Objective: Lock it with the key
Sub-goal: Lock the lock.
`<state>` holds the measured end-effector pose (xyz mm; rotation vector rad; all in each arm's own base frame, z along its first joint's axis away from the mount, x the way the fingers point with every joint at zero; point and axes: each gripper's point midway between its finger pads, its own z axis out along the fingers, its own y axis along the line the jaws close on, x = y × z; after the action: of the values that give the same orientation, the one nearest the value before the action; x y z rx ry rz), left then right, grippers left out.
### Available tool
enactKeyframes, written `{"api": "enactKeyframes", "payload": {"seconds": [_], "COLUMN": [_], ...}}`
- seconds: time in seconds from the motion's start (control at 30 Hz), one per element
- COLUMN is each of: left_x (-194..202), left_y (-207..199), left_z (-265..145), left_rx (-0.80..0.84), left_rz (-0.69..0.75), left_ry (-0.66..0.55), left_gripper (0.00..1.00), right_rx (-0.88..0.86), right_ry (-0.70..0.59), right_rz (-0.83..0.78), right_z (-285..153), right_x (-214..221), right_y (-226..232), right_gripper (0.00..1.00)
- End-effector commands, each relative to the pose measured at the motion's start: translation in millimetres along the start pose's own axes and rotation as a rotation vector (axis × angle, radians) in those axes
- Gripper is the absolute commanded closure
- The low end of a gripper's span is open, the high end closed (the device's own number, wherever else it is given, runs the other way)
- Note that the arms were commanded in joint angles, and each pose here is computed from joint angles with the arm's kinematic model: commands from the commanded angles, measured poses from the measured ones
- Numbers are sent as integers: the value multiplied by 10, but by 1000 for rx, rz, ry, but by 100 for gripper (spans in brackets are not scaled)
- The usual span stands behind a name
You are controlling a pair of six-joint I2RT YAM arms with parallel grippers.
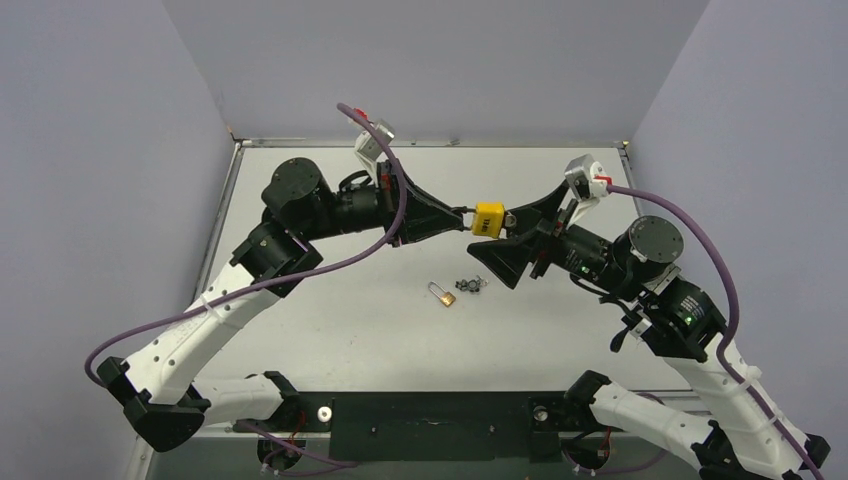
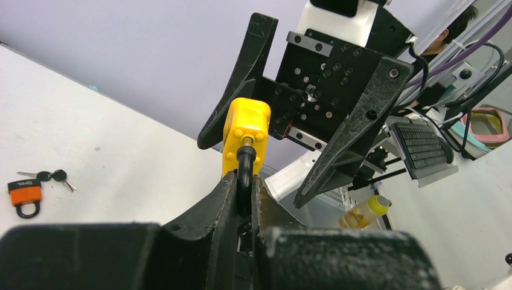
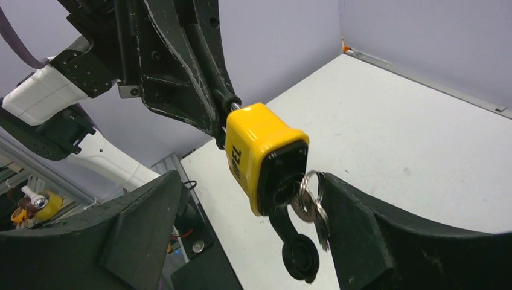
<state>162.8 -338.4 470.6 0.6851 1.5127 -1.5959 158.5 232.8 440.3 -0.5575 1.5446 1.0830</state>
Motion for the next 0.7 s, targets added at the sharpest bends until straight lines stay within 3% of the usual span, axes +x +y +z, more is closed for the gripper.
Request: {"api": "enactKeyframes", "payload": {"seconds": [0.0,0.23,0.43,0.57,0.67], "left_x": [-560,-556,-534,-535,-538], "left_y": [-491,-564,-584,-601,-626], "left_z": [-218,-266,-286,-300,-305], "left_rx": [47,57,57,58,66], "left_rz": [122,121,118,119,120], "left_ry": [-176,-165,-152,-150,-149], "left_gripper": [100,100,100,100,100], "right_rx": [-50,-211,-458,-475,-433], "right_ry": [-125,-107,-212,-191,-182], "right_rz": [-89,-100,-32,1,-6], "right_z": [-70,-62,-126,-64,-19], "right_x": [-337,-381,-691,-637,-597], "right_y": [125,281,528,525,446], "right_gripper": [20,20,20,23,31]}}
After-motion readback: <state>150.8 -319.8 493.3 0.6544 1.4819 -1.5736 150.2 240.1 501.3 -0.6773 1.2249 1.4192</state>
